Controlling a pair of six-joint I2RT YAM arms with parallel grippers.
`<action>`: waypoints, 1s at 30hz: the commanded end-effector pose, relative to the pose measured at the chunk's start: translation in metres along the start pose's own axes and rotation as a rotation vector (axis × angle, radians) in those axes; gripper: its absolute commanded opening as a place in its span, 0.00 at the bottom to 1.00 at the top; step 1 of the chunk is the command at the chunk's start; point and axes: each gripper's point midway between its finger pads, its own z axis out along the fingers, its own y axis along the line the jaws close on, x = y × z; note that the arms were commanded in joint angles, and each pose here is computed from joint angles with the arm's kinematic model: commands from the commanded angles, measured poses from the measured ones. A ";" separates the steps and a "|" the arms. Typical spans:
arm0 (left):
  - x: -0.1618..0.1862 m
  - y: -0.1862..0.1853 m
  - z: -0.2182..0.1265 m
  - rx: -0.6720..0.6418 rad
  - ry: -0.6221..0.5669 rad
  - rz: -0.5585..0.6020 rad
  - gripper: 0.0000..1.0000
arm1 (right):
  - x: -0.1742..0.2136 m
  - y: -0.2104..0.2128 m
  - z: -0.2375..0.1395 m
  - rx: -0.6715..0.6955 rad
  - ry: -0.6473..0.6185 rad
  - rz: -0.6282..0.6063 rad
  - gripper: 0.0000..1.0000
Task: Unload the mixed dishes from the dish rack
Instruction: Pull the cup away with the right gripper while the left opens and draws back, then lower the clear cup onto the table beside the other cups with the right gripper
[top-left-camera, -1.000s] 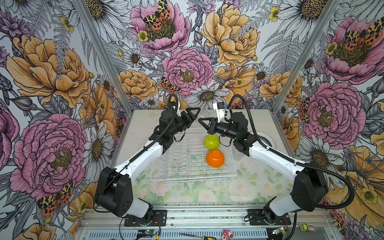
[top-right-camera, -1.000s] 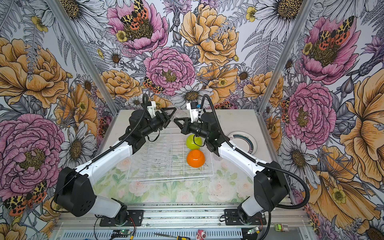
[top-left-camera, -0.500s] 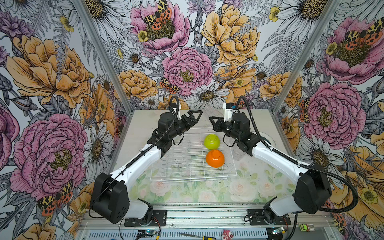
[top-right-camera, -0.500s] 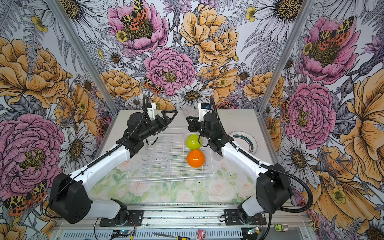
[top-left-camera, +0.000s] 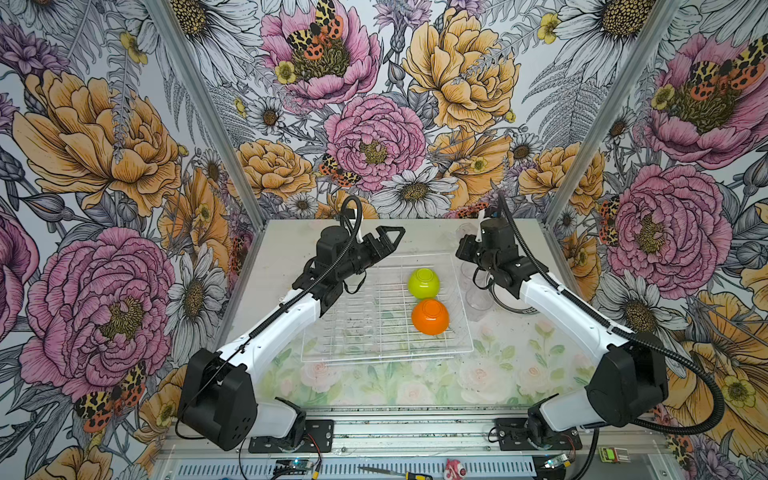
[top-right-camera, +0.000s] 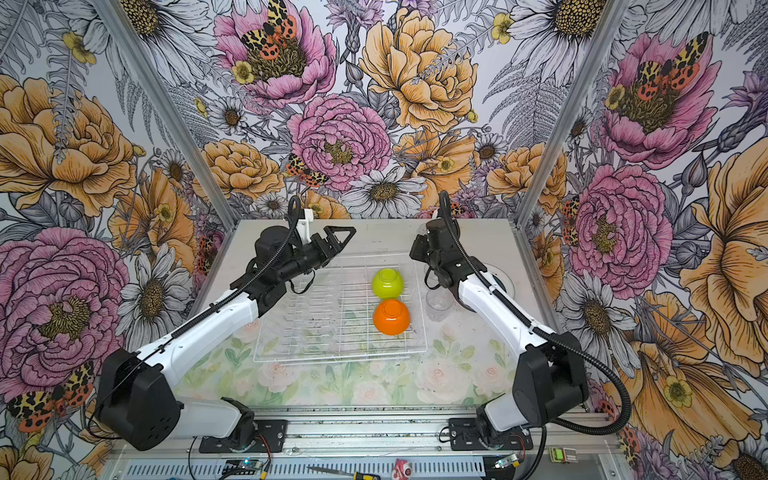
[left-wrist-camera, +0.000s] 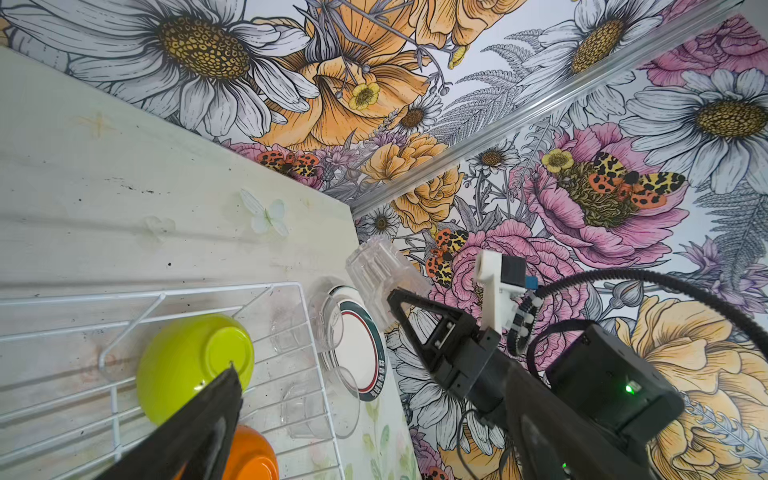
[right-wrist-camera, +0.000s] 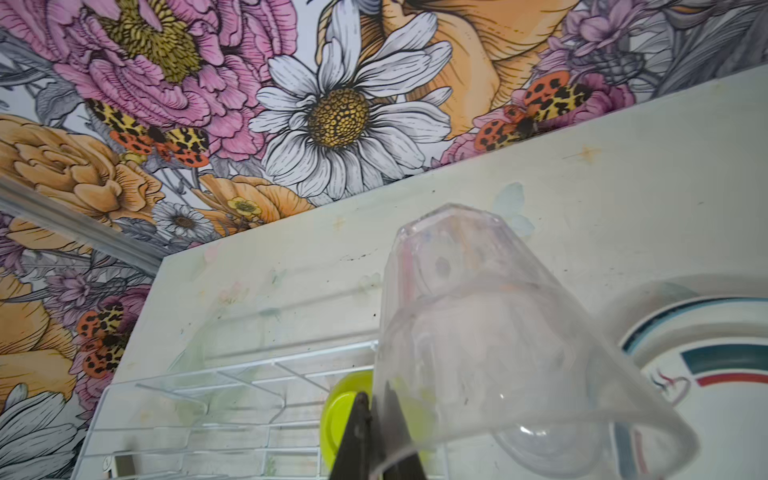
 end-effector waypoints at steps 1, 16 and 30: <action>-0.002 -0.009 0.002 0.023 0.015 0.030 0.99 | -0.015 -0.017 0.007 0.043 0.052 -0.031 0.00; 0.009 -0.014 0.002 0.031 0.044 0.032 0.99 | -0.015 -0.072 0.097 0.151 0.287 -0.067 0.00; 0.016 0.003 0.003 -0.010 0.062 0.030 0.99 | -0.007 -0.105 0.142 0.244 0.371 -0.065 0.00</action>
